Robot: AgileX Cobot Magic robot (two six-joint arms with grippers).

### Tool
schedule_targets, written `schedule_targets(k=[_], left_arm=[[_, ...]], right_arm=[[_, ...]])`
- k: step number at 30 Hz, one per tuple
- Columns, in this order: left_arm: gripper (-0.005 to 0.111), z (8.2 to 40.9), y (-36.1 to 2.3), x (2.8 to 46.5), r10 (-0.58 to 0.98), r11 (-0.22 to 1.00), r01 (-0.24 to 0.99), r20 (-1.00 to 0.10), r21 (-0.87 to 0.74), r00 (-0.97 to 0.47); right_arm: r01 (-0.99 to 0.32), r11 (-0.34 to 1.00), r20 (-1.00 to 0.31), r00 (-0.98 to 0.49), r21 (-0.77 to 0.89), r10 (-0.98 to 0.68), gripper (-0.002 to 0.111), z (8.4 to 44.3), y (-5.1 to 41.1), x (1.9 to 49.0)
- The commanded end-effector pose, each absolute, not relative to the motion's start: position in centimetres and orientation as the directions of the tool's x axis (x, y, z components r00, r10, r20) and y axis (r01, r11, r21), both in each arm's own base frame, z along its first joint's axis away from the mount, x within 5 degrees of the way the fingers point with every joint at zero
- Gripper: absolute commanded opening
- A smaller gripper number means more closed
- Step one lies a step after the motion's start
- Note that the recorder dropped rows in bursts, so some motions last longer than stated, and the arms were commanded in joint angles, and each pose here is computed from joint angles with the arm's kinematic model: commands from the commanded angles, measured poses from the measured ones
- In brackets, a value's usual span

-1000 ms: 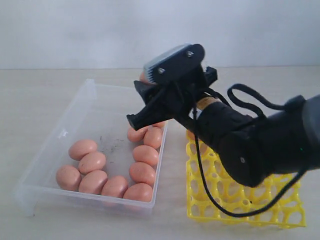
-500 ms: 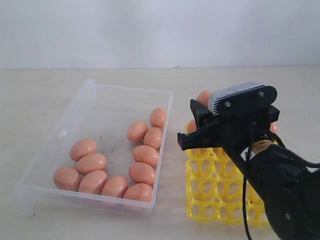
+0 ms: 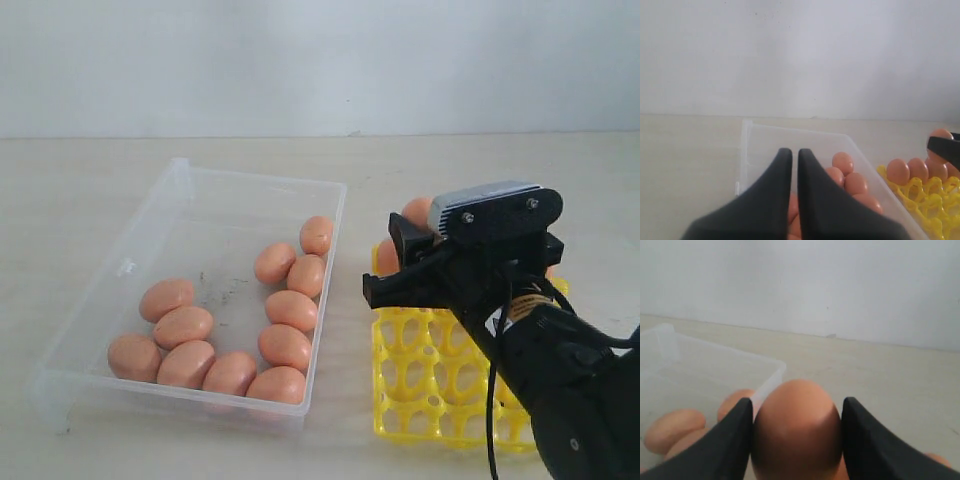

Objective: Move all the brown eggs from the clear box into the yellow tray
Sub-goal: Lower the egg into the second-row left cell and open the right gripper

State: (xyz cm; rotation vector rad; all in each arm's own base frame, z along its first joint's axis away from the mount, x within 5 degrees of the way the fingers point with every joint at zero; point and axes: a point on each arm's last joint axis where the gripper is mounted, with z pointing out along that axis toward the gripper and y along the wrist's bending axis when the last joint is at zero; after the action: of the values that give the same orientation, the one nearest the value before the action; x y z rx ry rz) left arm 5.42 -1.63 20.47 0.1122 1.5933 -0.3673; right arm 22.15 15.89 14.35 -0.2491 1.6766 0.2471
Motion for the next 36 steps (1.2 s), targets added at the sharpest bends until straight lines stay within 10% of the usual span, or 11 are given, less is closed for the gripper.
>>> schedule_targets(k=[1,36], left_arm=[[0.004,20.4,-1.7,5.4,-0.162,0.937,0.302,-0.985,-0.175,-0.066],[0.004,20.4,-1.7,5.4,-0.162,0.937,0.302,-0.985,-0.175,-0.065]], right_arm=[[-0.268,0.963,-0.985,-0.174,0.037,-0.011,0.000,13.1,14.8,21.5],[-0.484,0.869,-0.946,-0.316,0.101,-0.067,0.000,12.6,15.8,24.6]])
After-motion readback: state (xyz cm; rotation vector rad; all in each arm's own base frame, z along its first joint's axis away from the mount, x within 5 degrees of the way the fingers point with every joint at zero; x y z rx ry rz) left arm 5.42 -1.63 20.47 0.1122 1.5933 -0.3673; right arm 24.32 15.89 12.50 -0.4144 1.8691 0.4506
